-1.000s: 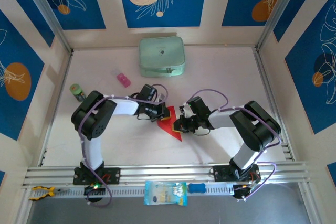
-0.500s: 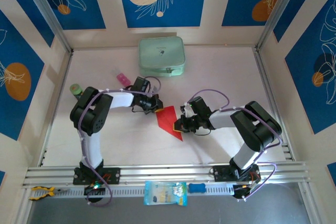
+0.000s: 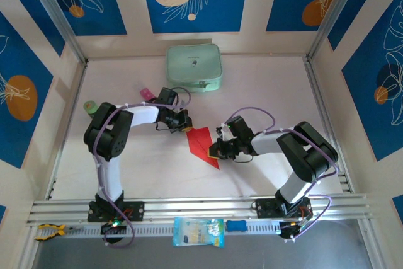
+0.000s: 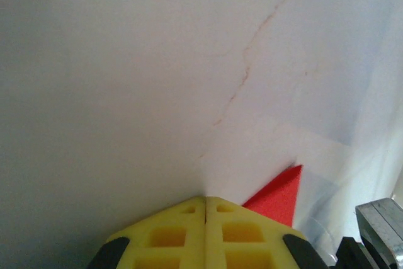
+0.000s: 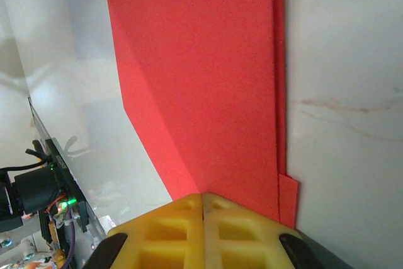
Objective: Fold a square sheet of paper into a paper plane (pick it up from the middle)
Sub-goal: Fourth fold the wing at the center of the table.
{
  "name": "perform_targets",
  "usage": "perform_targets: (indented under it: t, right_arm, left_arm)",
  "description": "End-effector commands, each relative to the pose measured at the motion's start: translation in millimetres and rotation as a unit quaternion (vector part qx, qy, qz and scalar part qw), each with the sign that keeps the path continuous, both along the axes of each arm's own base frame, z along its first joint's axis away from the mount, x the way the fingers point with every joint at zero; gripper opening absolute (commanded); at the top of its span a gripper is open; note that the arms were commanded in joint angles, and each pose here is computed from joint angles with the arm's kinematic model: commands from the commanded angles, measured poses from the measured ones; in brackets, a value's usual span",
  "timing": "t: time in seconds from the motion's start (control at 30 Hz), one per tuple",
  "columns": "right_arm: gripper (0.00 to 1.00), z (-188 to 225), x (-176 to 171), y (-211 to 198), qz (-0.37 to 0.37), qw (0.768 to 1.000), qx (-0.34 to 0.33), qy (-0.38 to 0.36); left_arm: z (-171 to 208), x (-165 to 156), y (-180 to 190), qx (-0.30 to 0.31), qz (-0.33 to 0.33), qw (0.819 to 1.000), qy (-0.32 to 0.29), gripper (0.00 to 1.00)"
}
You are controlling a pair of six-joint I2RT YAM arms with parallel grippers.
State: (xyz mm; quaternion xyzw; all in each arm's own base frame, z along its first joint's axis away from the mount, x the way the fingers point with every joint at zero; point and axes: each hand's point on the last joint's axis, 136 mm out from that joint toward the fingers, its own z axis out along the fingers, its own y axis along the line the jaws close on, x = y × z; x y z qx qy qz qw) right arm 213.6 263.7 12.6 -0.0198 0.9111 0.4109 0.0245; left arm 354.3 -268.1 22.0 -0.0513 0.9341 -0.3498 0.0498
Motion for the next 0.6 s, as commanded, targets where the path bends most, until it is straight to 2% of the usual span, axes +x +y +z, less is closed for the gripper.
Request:
perform_targets:
  t: [0.0,0.13,0.27,0.47,0.57]
  right_arm:
    - [0.0,-41,-42,-37,-0.007,0.992,-0.088,0.088]
    - [0.0,-40,-41,-37,-0.007,0.992,-0.087,0.088]
    - [0.0,-40,-40,-36,-0.007,0.992,-0.087,0.087]
    - [0.0,-38,-40,-36,-0.008,0.992,-0.087,0.085]
    - [0.0,-38,-39,-36,-0.011,0.992,-0.088,0.085]
  left_arm:
    - [17,13,25,0.03,0.034,0.998,-0.035,0.05]
    - [43,13,25,0.019,0.049,0.997,-0.063,0.07]
    - [57,-5,-2,-0.016,0.03,0.997,-0.076,0.07]
    - [40,-48,-58,-0.05,-0.031,0.997,-0.05,0.07]
    - [20,-60,-64,-0.035,-0.042,0.998,-0.034,0.06]
